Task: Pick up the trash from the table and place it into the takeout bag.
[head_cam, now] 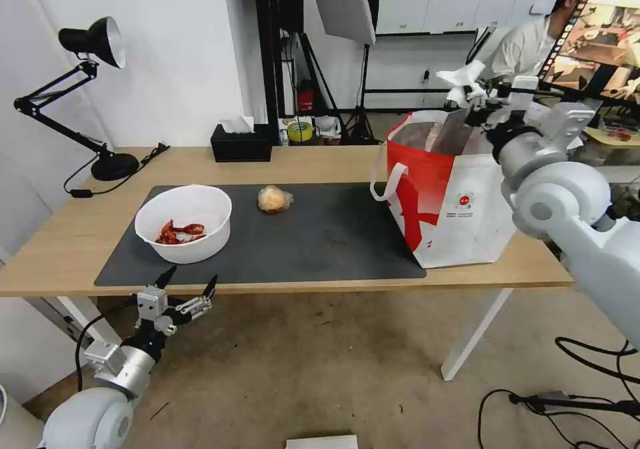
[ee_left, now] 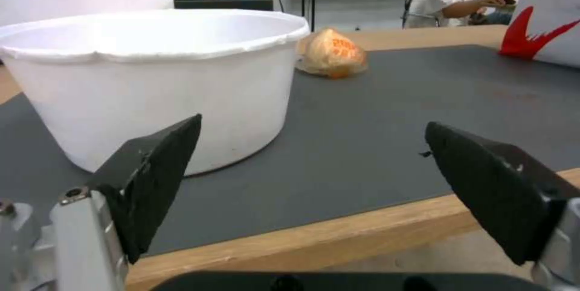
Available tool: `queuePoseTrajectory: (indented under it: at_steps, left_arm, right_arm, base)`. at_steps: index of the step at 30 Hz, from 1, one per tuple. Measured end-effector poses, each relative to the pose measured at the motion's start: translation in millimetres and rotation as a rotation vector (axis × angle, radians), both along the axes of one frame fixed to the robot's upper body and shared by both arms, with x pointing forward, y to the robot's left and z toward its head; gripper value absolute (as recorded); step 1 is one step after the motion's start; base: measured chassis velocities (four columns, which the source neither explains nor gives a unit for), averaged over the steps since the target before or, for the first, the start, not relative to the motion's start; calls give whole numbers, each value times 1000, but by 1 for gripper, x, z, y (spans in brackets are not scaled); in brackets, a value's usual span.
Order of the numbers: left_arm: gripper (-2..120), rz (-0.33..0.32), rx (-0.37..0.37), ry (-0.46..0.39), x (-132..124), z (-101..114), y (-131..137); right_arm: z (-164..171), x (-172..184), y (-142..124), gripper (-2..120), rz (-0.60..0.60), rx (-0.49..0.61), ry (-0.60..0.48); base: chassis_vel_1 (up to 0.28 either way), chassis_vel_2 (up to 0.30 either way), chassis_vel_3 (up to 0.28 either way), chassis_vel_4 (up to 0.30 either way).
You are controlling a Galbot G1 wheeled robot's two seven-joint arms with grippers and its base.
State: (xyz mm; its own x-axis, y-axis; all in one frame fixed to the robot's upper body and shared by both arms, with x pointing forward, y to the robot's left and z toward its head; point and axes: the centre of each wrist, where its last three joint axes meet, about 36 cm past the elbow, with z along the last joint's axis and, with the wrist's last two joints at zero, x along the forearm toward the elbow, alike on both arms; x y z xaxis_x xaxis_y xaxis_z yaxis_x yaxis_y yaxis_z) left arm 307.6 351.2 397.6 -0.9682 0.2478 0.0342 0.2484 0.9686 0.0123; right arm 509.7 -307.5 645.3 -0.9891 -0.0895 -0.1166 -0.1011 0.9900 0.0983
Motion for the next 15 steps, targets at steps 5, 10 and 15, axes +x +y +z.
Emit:
queuePoseTrajectory:
  at_steps: [5,10,15]
  left_arm:
    - [100,-2,1,0,-1,1,0]
    - [100,1,1,0,-2,1,0]
    - [100,0,-1,0,-3,2,0]
  right_arm:
    - [-8,1,1,3,-18,1,50]
    - [-7,2,1,18,-16,6,62]
    - [-3,3,1,40,-13,5,67]
  base:
    - [0,0,0,0]
    - [0,0,0,0]
    - [0,0,0,0]
